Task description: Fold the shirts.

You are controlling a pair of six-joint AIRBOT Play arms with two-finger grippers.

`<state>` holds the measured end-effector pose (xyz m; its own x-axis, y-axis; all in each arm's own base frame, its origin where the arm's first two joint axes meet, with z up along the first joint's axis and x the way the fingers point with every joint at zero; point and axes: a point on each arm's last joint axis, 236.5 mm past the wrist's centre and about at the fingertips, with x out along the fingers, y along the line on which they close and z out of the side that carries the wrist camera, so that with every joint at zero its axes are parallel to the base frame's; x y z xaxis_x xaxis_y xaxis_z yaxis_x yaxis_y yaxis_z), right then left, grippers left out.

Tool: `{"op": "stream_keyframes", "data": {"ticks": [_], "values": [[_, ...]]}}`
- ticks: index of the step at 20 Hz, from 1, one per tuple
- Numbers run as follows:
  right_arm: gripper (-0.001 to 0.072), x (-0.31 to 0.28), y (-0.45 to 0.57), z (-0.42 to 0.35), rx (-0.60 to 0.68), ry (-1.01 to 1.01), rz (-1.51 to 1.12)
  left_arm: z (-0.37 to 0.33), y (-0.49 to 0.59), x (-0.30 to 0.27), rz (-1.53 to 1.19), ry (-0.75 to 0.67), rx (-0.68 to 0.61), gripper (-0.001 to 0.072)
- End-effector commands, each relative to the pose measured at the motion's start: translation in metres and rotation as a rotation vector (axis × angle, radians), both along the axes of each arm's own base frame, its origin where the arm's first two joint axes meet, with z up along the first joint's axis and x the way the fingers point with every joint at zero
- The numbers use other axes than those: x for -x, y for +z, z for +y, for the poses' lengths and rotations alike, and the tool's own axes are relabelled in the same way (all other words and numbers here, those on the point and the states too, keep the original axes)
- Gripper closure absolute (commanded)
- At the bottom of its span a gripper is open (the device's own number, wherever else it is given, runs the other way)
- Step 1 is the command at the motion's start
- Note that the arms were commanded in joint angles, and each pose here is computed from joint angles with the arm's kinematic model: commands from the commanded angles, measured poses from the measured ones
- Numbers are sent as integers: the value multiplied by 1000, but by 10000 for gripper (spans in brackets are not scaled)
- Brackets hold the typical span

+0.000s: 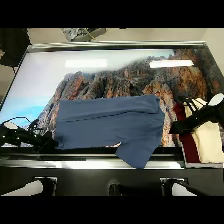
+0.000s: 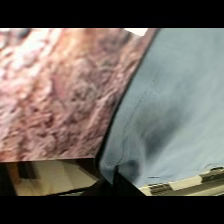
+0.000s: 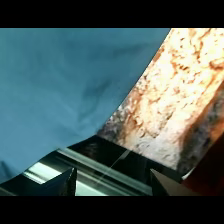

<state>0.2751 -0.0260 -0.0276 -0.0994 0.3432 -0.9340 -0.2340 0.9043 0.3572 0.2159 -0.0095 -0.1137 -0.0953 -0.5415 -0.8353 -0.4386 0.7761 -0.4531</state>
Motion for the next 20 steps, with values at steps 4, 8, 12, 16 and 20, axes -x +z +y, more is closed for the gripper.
{"op": "stream_keyframes", "data": {"ticks": [4, 8, 12, 16, 20], "values": [[155, 51, -41, 62, -200, -79, 32, 5, -8, -5, -48, -24, -32, 683], [174, 61, -74, 80, -241, -193, 31, 6, -5, -5, -59, -26, -36, 683], [227, 46, -83, 85, -260, -272, -34, 6, -4, -6, -67, -31, -38, 683], [541, 51, -84, 95, -253, -194, -35, 9, -6, -10, -81, -24, -53, 682], [672, 47, -64, 98, -278, -66, -69, 16, 15, -27, -170, -64, -79, 685]]}}
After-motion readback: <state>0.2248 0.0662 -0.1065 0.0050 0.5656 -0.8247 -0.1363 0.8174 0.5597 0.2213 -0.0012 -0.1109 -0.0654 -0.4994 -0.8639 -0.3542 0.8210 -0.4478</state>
